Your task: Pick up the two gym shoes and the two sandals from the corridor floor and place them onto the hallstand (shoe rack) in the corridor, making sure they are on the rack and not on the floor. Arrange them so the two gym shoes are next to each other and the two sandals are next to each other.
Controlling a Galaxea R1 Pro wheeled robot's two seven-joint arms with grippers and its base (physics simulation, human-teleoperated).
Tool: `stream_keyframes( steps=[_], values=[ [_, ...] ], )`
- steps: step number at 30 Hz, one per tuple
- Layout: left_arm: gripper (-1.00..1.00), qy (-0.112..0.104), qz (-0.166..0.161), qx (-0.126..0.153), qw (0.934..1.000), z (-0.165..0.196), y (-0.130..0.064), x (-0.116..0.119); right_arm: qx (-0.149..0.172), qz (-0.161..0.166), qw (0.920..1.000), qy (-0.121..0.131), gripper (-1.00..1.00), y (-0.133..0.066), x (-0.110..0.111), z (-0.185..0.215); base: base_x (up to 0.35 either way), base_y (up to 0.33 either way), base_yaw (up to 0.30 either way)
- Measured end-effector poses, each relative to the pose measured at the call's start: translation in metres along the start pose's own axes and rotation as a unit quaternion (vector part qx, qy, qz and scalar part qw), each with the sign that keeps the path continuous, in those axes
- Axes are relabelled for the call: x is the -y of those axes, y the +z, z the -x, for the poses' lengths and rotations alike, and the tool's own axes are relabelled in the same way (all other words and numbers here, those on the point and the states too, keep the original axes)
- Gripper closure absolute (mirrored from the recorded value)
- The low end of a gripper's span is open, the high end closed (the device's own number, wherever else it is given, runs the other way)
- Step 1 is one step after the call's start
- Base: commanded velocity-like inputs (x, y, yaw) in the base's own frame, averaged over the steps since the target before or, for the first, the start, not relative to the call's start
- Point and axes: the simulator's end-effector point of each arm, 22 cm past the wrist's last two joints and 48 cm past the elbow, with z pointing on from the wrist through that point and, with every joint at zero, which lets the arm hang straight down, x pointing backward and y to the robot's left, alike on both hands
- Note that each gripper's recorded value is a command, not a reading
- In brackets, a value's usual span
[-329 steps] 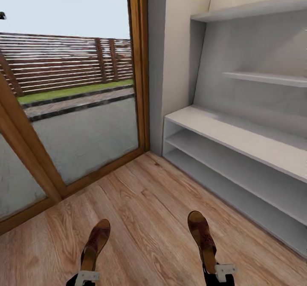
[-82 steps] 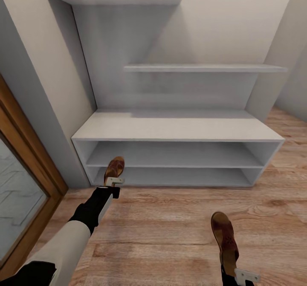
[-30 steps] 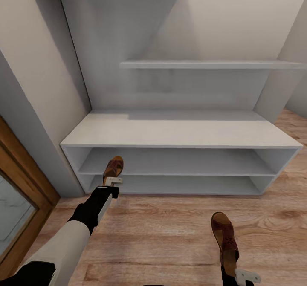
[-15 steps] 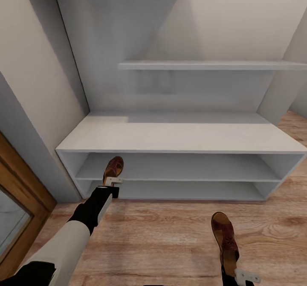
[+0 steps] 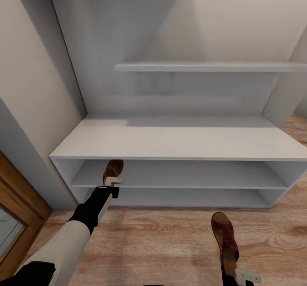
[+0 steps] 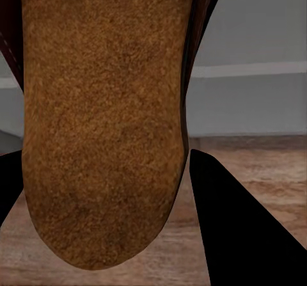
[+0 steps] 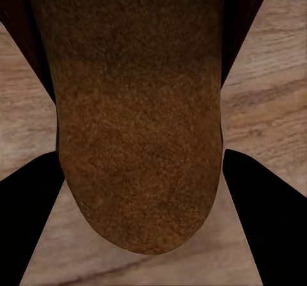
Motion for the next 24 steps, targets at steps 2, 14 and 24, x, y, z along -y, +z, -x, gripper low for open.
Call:
stream_keyframes(
  steps=[2, 14, 24],
  values=[
    [1.00, 0.000, 0.000, 0.000, 1.0000, 0.0003, -0.0001, -0.0001, 0.000, 0.000, 1.0000, 0.000, 1.00, 0.0000, 0.0000, 0.0002, 0.188, 0.036, 0.000],
    [1.00, 0.000, 0.001, -0.002, 1.0000, -0.0021, 0.0007, -0.0014, 0.000, 0.000, 1.0000, 0.000, 1.00, -0.0002, 0.0001, -0.0004, 0.127, 0.032, 0.000],
    [1.00, 0.000, 0.002, -0.001, 1.0000, -0.0011, 0.0005, -0.0016, 0.000, 0.000, 1.0000, 0.000, 1.00, -0.0002, 0.0000, -0.0005, 0.190, 0.000, 0.000]
  ],
)
